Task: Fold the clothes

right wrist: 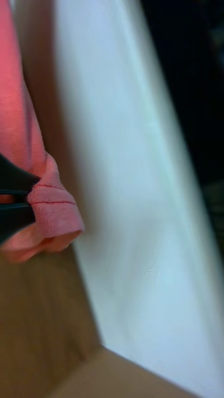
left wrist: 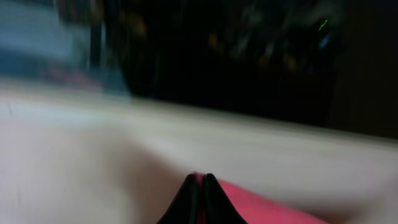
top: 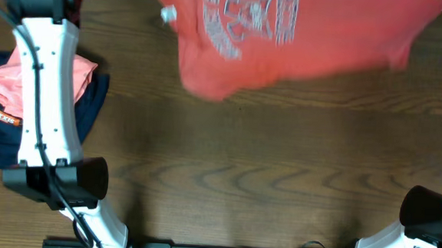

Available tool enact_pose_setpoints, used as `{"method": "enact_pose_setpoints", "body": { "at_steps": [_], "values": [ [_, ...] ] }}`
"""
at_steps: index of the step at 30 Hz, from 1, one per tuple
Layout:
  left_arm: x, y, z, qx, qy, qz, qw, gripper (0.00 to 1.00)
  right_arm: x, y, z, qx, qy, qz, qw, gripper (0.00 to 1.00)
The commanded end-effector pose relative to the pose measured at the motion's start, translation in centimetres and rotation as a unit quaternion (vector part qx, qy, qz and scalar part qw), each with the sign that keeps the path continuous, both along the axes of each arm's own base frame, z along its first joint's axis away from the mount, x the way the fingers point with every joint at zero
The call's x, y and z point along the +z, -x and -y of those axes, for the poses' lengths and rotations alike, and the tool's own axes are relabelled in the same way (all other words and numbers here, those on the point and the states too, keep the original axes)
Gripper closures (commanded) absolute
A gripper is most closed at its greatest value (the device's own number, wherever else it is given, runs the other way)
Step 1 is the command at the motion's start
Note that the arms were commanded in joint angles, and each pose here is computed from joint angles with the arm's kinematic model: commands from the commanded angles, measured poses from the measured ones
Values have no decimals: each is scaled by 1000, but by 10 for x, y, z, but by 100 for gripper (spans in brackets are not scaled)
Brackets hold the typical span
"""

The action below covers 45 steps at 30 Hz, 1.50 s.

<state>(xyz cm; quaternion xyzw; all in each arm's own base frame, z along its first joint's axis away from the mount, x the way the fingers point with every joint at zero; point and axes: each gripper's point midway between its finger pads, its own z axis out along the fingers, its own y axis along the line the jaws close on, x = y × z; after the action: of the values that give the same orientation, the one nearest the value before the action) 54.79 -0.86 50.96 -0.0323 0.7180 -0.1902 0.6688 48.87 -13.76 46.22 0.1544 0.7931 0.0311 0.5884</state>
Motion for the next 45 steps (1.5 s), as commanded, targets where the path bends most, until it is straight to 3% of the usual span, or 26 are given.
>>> {"method": "enact_pose_setpoints", "body": {
  "at_steps": [1,5,9,14,19,26,28,29,33,37,45],
  "values": [
    [93,57,-8,13,9,100,995,94,59,40,20,-78,29,56,995,99],
    [77,76,9,-31,14,40,999,94,30,54,34,-98,25,-9,995,99],
    [5,91,19,-56,28,-116,991,94,-37,78,51,-155,14,-147,977,99],
    [-102,126,30,-71,34,-339,938,94,-124,107,56,-172,8,-320,931,99],
    [-171,143,63,-116,16,-456,882,94,-188,135,54,-171,1,-438,883,99],
    [-243,123,129,-186,-24,-471,862,92,-226,157,60,-195,3,-500,844,99],
    [-266,121,150,-204,-33,-471,858,76,-229,158,60,-194,2,-505,841,99],
    [-279,121,161,-214,-37,-471,855,63,-229,157,60,-194,2,-504,842,99],
    [-327,126,200,-250,-57,-462,849,38,-229,156,60,-193,1,-502,843,99],
    [-368,136,233,-281,-73,-455,842,27,-230,155,56,-184,-8,-500,846,99],
    [-450,142,276,-305,-85,-493,810,20,-231,155,55,-183,-10,-502,845,99]
  ]
}}
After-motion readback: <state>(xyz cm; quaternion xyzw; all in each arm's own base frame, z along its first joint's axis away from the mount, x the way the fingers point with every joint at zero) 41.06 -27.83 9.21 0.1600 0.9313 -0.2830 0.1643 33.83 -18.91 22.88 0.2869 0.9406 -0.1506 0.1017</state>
